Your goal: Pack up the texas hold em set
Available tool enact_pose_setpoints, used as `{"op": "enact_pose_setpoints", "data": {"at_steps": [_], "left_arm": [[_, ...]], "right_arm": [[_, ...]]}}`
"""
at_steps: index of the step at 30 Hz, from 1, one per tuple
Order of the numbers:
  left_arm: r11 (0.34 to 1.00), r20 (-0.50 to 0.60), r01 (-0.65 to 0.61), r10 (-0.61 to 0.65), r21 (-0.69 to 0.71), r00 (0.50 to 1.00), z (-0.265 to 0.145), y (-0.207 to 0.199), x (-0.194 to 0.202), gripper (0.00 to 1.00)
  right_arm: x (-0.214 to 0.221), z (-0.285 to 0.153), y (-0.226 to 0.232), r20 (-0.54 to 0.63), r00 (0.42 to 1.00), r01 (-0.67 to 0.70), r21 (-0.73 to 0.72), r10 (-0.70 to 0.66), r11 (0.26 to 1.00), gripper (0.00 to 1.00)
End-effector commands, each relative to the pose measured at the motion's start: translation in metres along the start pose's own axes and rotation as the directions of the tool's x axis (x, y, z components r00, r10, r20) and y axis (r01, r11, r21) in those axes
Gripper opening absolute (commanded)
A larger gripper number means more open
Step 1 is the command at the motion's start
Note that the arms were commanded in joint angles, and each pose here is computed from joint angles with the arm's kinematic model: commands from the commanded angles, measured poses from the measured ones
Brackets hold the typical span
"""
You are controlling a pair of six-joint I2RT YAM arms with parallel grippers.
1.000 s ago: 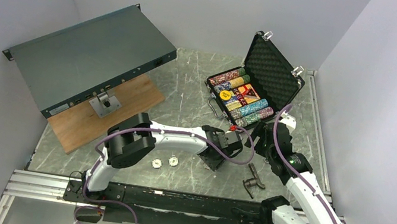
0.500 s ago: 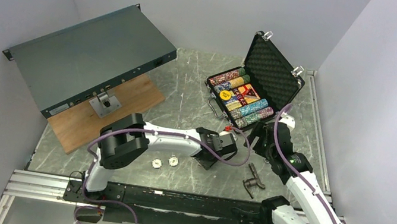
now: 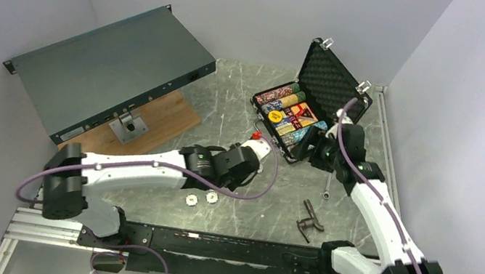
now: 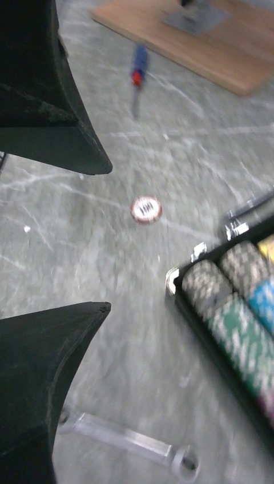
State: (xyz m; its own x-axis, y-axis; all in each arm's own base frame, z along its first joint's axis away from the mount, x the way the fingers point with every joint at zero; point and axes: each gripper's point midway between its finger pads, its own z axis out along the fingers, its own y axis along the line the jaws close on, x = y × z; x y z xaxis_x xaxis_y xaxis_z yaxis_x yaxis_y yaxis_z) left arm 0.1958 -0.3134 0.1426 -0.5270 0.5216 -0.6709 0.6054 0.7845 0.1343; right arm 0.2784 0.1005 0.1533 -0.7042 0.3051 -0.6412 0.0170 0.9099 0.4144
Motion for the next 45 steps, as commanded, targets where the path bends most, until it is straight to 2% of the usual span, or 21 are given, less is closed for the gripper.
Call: {"op": "enact_pose_setpoints", "data": {"at_steps": [1,5,6,8,13,17,29,36,45], "left_arm": [[0.997,0.154,-0.064,0.068,-0.033,0.986,-0.024,0.021,-0.024,0.22],[0.994,0.253,-0.11,0.103,0.015,0.962,-0.042,0.024,-0.031,0.22],[0.993,0.274,-0.119,0.107,0.028,0.956,-0.046,0.024,-0.032,0.22],[0.992,0.305,-0.121,0.102,0.044,0.947,-0.053,0.025,-0.034,0.22],[0.991,0.333,-0.119,0.094,0.055,0.938,-0.059,0.027,-0.035,0.18],[0.991,0.324,-0.127,0.106,0.045,0.94,-0.057,0.026,-0.036,0.18],[0.989,0.299,-0.137,0.116,0.049,0.947,-0.049,0.02,-0.04,0.17],[0.989,0.296,-0.139,0.118,0.049,0.948,-0.046,0.017,-0.043,0.17],[0.989,0.289,-0.141,0.122,0.046,0.95,-0.044,0.016,-0.043,0.17]], "right_arm": [[-0.006,0.005,0.07,-0.054,0.987,0.119,-0.369,-0.149,0.922,0.84],[-0.002,0.002,0.123,-0.05,0.973,0.158,-0.56,-0.224,0.813,0.85],[0.003,0.002,0.136,-0.066,0.969,0.153,-0.599,-0.238,0.786,0.83],[0.014,-0.001,0.163,-0.094,0.961,0.133,-0.67,-0.261,0.731,0.72],[0.031,-0.01,0.205,-0.15,0.957,0.056,-0.742,-0.247,0.668,0.66],[0.038,-0.011,0.217,-0.192,0.957,0.006,-0.738,-0.219,0.675,0.58],[0.078,-0.005,0.213,-0.258,0.934,-0.012,-0.714,-0.247,0.7,0.57],[0.092,-0.001,0.212,-0.283,0.925,-0.024,-0.707,-0.253,0.706,0.52],[0.109,-0.002,0.213,-0.315,0.914,-0.054,-0.719,-0.256,0.693,0.39]]}}
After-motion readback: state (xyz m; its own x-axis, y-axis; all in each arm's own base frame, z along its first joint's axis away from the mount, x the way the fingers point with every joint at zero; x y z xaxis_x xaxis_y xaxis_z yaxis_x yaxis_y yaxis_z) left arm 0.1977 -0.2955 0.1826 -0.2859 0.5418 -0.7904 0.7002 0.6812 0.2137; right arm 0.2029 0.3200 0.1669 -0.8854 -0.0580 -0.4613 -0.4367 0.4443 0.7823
